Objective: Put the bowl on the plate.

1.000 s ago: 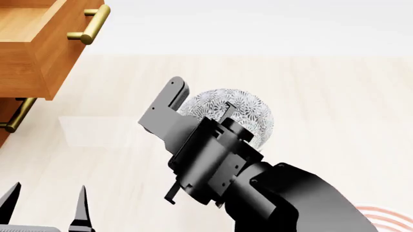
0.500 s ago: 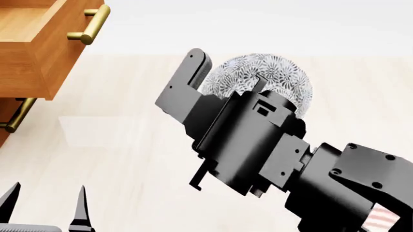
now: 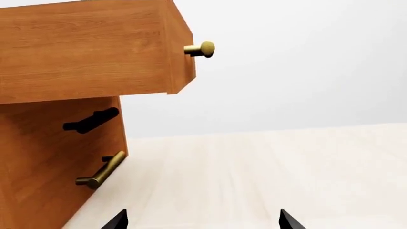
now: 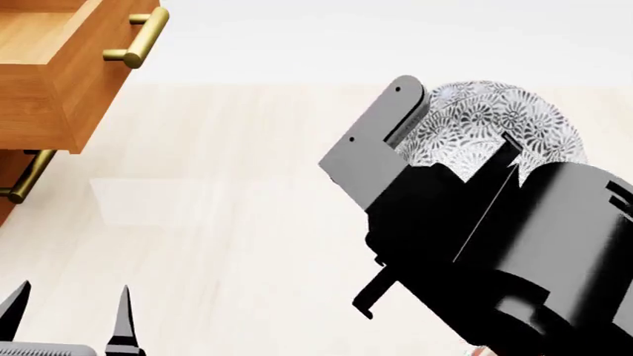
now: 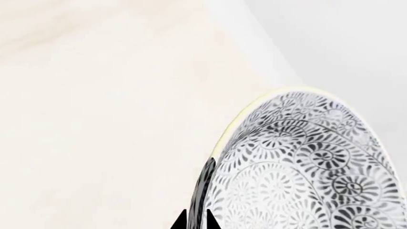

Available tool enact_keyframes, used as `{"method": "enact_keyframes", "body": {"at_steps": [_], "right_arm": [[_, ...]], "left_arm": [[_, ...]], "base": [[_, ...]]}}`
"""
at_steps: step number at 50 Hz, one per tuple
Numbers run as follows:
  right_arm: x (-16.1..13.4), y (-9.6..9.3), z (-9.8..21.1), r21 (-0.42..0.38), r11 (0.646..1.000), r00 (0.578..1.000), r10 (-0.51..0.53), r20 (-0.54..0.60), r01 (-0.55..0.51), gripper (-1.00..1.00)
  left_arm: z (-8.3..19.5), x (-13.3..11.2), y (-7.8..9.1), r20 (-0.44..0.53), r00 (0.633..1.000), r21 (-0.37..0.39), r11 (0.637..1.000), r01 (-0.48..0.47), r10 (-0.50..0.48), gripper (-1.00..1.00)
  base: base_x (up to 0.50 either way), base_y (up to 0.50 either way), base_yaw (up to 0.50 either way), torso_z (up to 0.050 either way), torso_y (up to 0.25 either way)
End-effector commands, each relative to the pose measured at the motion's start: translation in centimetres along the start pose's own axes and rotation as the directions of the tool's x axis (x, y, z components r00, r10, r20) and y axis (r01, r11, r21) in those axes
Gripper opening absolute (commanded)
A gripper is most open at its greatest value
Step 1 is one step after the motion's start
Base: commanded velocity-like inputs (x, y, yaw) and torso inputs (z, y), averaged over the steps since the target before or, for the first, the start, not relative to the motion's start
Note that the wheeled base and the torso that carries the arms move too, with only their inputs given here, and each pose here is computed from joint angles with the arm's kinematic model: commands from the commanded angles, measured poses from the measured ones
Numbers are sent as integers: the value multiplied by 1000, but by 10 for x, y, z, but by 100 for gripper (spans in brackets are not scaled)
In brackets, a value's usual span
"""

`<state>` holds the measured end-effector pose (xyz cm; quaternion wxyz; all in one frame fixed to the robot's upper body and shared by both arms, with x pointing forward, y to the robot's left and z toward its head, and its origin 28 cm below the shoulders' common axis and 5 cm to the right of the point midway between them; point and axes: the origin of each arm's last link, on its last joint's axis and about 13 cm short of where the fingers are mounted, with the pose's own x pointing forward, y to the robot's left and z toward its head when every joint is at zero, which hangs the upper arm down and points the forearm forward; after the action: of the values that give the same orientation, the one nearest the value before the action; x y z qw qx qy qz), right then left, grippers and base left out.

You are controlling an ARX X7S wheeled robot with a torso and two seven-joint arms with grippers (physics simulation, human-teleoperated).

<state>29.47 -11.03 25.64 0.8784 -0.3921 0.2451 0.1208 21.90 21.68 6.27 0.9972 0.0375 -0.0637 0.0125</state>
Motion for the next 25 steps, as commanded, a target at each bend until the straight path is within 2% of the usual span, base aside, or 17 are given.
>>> {"method": "enact_keyframes", "body": {"at_steps": [1, 20, 25], "right_arm": [[-27, -7, -26, 48, 993, 995, -104, 0, 104, -100], [-57, 4, -69, 163, 976, 990, -141, -31, 144, -100], [-59, 8, -78, 169, 975, 989, -136, -50, 143, -100]], "left_arm": [[-2, 0, 0, -1, 1000, 2, 1000, -2, 2, 100], [-1, 2, 0, -2, 1000, 1, 1000, -3, 3, 100], [-2, 2, 0, -3, 1000, 2, 1000, -4, 4, 100]], "base": [[0, 0, 0, 0, 0], [0, 0, 0, 0, 0], [0, 0, 0, 0, 2]]}}
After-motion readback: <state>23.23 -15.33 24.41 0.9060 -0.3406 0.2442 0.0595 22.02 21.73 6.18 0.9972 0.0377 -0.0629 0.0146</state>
